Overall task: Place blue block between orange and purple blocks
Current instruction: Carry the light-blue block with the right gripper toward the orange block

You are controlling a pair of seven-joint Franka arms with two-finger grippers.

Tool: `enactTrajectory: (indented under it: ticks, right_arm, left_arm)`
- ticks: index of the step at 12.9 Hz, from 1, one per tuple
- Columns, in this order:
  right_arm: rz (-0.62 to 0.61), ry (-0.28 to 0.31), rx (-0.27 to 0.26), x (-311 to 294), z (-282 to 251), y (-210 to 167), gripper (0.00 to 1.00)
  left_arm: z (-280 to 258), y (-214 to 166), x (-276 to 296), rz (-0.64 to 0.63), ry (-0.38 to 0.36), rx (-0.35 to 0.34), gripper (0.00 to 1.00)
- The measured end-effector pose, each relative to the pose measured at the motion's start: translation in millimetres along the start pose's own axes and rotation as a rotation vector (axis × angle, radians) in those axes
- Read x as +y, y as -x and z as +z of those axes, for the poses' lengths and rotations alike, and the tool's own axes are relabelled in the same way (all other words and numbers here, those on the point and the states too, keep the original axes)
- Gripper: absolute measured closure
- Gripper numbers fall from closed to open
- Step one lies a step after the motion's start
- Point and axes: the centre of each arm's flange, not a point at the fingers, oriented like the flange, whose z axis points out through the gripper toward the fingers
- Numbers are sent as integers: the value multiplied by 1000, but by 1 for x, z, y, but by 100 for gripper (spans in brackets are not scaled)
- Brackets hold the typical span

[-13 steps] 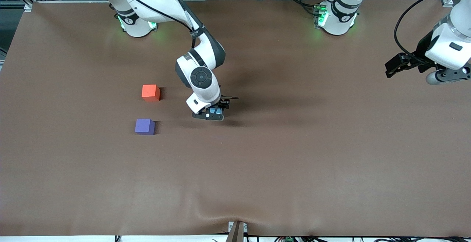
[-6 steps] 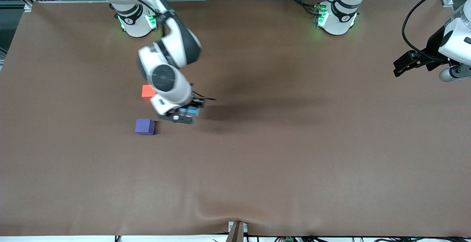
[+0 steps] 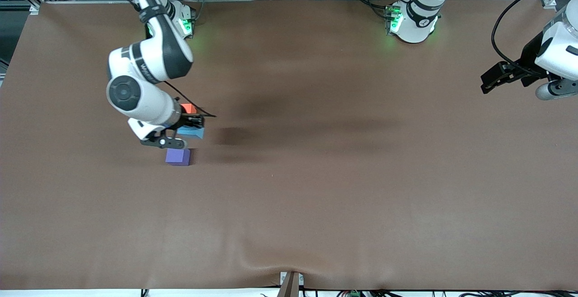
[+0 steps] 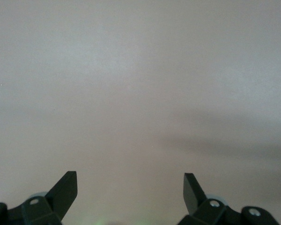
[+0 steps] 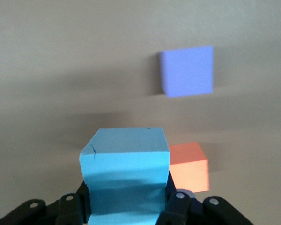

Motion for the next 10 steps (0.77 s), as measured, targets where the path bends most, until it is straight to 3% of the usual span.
enactTrajectory:
  ticks: [4, 10]
  right_arm:
    - [-50, -11, 24, 44, 41, 4, 41]
    - [-81, -17, 43, 60, 48, 1, 41]
  left_arm:
    - [1, 4, 18, 33, -2, -1, 0]
    - [0, 6, 22, 42, -2, -1, 0]
